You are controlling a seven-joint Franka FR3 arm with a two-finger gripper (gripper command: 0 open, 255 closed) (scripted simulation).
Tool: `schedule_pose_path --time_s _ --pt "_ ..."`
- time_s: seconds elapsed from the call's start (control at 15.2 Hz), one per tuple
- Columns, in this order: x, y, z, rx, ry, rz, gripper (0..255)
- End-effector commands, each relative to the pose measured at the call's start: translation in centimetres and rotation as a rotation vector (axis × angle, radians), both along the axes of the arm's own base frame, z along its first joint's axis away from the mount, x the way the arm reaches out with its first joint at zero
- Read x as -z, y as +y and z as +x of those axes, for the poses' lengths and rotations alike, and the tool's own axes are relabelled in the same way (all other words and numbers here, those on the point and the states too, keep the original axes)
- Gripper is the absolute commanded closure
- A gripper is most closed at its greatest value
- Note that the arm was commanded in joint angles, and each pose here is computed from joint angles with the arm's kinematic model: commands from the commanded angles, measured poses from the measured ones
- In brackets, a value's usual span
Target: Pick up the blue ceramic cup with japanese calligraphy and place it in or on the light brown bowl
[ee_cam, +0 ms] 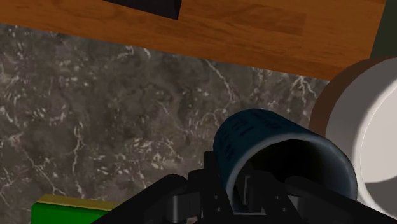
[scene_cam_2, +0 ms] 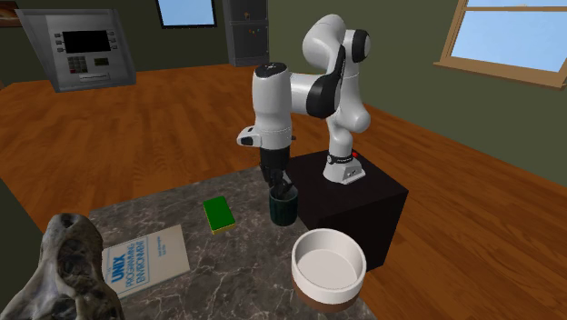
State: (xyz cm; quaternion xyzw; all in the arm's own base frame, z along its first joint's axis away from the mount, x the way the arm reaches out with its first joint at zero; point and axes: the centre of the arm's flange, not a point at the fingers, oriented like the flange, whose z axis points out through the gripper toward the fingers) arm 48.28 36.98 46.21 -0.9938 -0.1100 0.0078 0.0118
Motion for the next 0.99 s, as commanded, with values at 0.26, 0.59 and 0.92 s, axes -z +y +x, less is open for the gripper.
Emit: schedule_pose_path --time_s 0.26,0.59,0.92 --pt "-3.1 -0.1 0.0 0.0 0.0 0.0 255" --pt "-5.7 -0.1 0.0 0.0 0.0 0.0 255" --pt "-8.4 -0.1 0.0 0.0 0.0 0.0 255"
